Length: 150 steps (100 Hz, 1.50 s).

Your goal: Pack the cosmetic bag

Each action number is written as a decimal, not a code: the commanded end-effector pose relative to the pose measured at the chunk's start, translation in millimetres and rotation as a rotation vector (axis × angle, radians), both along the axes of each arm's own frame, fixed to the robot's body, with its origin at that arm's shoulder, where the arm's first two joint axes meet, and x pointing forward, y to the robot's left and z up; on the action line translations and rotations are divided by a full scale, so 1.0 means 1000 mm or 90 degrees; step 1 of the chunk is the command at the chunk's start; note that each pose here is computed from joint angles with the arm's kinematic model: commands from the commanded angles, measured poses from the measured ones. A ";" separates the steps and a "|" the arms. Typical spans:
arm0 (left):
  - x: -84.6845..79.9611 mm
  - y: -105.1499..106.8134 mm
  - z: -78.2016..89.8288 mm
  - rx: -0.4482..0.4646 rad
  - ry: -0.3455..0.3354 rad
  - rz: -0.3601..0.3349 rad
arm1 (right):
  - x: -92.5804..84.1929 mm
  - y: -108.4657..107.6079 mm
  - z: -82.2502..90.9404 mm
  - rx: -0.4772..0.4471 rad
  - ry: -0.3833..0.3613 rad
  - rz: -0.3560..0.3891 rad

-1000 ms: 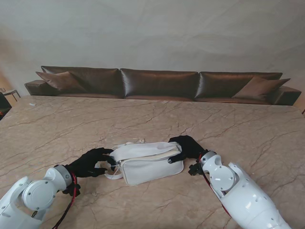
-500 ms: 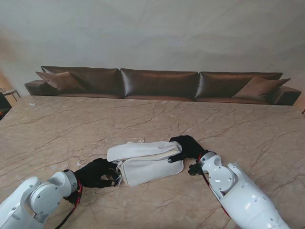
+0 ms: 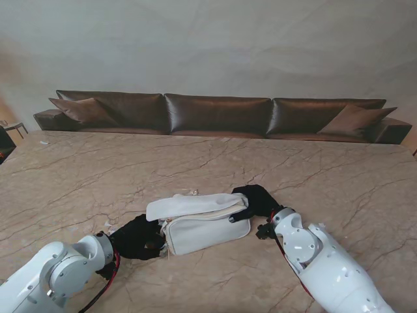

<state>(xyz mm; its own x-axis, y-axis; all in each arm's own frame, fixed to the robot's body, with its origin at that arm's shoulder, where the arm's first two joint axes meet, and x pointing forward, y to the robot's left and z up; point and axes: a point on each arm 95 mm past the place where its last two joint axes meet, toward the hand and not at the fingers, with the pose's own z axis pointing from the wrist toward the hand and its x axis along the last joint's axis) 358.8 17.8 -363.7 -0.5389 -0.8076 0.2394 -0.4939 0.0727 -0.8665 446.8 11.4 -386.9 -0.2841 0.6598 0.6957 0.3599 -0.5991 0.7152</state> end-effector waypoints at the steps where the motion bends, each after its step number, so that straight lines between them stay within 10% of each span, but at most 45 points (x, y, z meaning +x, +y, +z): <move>1: -0.012 0.006 -0.025 0.010 0.040 0.017 | -0.010 -0.028 -0.020 -0.037 0.037 -0.036; 53: 0.000 -0.013 -0.025 -0.123 -0.032 0.057 | -0.012 -0.026 0.047 -0.222 0.020 0.103; 96: 0.000 -0.017 -0.022 -0.136 -0.046 0.051 | 0.020 0.037 0.126 -0.272 0.010 0.242; 150: -0.002 -0.020 -0.021 -0.140 -0.048 0.041 | 0.043 0.133 0.114 -0.294 0.024 0.402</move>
<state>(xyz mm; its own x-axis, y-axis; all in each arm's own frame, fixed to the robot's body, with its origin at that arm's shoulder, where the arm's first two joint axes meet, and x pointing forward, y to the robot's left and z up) 361.7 2.3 -383.0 -0.5045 -0.7828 0.3643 -0.4158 -0.1495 -0.8971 495.4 124.6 -275.6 -0.6526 0.6467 0.3950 0.5655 0.0687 0.8219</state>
